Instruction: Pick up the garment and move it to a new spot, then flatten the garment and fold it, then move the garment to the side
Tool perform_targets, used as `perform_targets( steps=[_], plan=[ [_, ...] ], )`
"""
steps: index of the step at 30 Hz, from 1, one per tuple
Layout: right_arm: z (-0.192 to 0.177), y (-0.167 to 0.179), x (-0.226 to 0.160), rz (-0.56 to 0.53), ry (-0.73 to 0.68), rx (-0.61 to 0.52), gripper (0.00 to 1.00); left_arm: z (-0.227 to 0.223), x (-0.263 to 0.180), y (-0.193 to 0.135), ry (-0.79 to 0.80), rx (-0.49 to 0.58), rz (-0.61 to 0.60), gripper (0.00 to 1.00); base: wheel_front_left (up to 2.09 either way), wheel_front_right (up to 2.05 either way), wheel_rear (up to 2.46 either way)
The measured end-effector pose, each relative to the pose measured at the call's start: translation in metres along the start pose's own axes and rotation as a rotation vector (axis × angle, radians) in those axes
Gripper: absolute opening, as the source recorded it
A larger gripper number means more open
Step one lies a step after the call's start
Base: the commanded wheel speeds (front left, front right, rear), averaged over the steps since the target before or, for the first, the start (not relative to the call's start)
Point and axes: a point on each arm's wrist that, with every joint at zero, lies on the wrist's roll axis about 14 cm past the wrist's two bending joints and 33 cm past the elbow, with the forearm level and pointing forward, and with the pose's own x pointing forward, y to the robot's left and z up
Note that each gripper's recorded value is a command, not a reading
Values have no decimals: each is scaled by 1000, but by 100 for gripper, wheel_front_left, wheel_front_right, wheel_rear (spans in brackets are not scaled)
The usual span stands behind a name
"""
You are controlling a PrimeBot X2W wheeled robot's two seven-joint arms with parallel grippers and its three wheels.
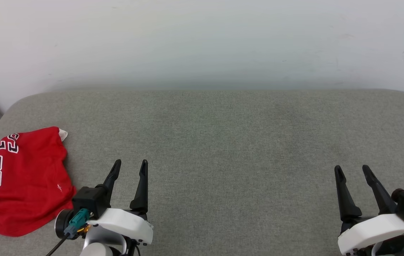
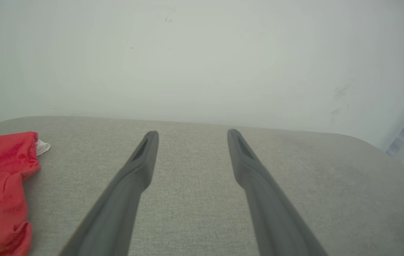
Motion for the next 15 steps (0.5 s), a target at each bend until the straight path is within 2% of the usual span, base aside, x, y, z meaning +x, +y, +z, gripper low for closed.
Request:
perform_targets(
  steps=[15],
  plan=[
    [2, -2, -2, -4, -10, -95, 100, -3, -2, -2, -5, 109, -21, 100, 0, 0, 0]
  ],
)
